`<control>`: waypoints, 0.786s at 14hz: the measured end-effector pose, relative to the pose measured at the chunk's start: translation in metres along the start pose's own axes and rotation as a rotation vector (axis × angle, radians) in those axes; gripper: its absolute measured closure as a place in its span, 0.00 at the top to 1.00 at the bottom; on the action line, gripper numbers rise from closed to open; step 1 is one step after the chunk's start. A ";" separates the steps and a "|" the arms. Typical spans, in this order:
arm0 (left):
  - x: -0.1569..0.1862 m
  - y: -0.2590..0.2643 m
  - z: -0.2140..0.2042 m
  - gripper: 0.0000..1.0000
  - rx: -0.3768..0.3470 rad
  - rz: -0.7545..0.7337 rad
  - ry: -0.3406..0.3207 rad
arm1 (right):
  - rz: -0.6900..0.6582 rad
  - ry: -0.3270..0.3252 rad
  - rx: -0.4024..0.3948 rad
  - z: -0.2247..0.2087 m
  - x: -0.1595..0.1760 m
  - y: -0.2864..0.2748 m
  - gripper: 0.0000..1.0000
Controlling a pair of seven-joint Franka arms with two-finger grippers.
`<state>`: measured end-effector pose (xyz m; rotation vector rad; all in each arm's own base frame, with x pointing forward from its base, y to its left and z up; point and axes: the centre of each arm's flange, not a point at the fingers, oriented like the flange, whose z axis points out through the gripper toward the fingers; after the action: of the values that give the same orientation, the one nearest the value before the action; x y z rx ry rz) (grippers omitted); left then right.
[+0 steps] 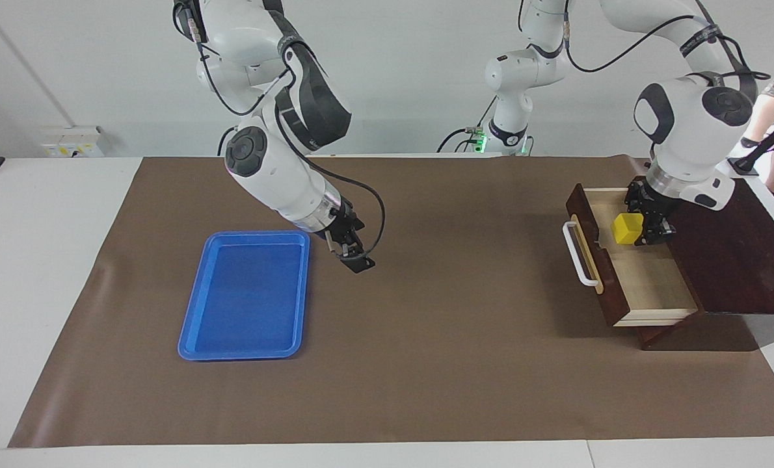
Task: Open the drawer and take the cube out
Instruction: 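Grasp the yellow cube in the drawer with the left gripper, then lift the cube toward the right gripper while the right gripper approaches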
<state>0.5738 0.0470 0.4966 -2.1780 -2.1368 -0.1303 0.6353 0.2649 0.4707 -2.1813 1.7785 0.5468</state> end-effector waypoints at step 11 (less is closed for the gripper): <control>-0.280 -0.022 -0.082 0.57 0.040 -0.112 -0.058 | -0.030 0.006 -0.027 0.013 0.007 0.003 1.00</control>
<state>0.5468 -0.2402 0.5436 -2.0664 -2.2722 -0.0317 0.6321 0.2637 0.4564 -2.2265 1.7479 0.5609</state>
